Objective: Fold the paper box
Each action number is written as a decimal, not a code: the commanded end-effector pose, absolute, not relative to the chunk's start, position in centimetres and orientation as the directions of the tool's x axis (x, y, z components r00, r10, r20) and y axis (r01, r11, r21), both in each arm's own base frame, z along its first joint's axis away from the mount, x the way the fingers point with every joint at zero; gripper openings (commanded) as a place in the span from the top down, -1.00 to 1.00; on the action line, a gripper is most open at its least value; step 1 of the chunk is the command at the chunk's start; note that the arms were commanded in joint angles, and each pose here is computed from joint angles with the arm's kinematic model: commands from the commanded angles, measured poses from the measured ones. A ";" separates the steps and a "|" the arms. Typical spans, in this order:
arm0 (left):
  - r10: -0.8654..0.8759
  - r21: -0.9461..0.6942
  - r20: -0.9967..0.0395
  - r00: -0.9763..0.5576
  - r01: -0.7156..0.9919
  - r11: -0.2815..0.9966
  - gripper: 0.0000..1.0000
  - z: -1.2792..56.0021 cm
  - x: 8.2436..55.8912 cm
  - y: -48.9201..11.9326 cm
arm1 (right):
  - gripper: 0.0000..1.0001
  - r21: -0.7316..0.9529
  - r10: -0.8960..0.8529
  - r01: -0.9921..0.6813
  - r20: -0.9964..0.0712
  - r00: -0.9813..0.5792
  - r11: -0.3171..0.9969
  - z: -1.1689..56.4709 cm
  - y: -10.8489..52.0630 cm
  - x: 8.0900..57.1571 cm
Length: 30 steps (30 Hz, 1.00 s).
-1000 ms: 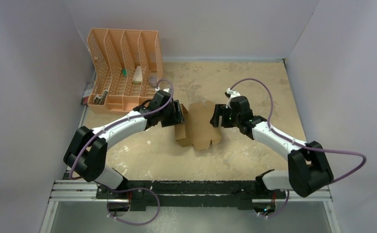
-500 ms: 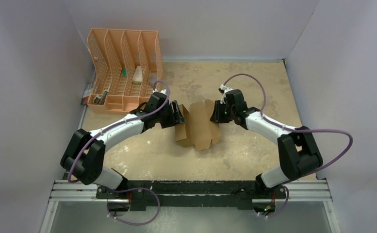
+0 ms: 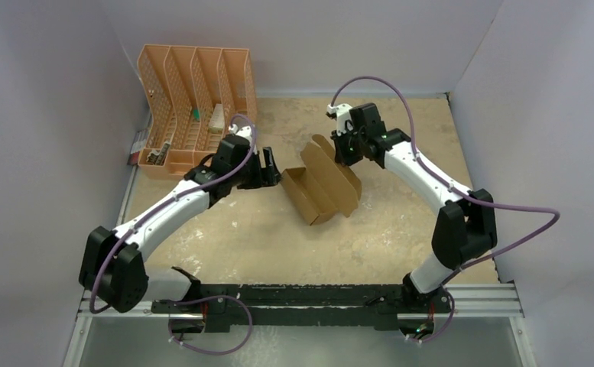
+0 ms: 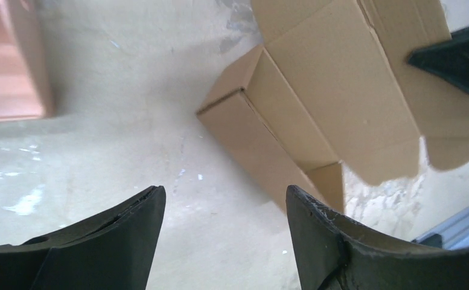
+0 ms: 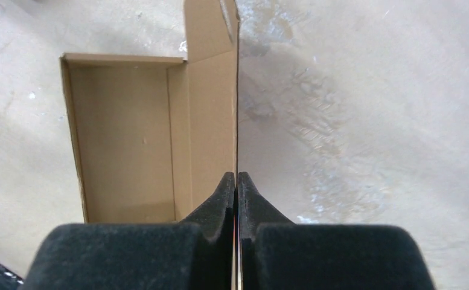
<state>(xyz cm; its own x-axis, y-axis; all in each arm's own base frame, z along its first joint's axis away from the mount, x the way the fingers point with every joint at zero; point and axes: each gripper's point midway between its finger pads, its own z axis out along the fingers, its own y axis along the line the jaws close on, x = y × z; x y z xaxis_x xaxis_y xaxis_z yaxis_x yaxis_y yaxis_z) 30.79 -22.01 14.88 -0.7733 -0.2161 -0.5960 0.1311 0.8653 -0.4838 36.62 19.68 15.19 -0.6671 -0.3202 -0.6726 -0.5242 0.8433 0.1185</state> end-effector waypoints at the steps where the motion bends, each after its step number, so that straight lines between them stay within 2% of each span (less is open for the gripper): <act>1: -0.105 -0.341 -0.721 -0.685 0.218 0.914 -0.47 18.7 30.8 -19.1 | 1.00 -0.022 -0.509 -0.645 -0.635 -0.582 0.764 16.7 18.7 37.0; 5: -0.065 -0.275 -0.755 -0.652 0.226 0.935 -0.49 19.3 30.3 -17.3 | 1.00 -0.122 -0.627 -0.732 -0.621 -0.471 0.670 18.1 19.2 38.0; 10: -0.072 -0.276 -0.775 -0.628 0.233 0.933 -0.50 19.6 30.6 -16.9 | 1.00 -0.244 -0.750 -0.850 -0.618 -0.234 0.466 19.5 22.2 38.5; 15: -0.077 -0.276 -0.791 -0.607 0.242 0.930 -0.50 19.9 31.6 -16.8 | 0.90 -0.338 -0.764 -0.897 -0.645 0.000 0.286 20.4 25.5 38.6; 18: -0.082 -0.278 -0.796 -0.600 0.242 0.930 -0.50 19.8 32.5 -16.9 | 0.81 -0.367 -0.756 -0.904 -0.650 0.080 0.220 20.1 26.8 38.8; 21: -0.068 -0.284 -0.795 -0.602 0.271 0.920 -0.50 19.9 33.0 -17.6 | 0.63 -0.356 -0.762 -0.913 -0.642 0.083 0.200 19.7 27.6 38.9; 25: -0.030 -0.247 -0.808 -0.589 0.293 0.924 -0.50 20.2 33.7 -17.6 | 0.41 -0.342 -0.761 -0.906 -0.648 0.037 0.247 20.7 27.2 38.9; 30: 0.066 -0.165 -0.798 -0.599 0.324 0.932 -0.50 20.3 34.6 -17.0 | 0.00 -0.315 -0.740 -0.867 -0.668 -0.085 0.385 22.0 24.7 37.4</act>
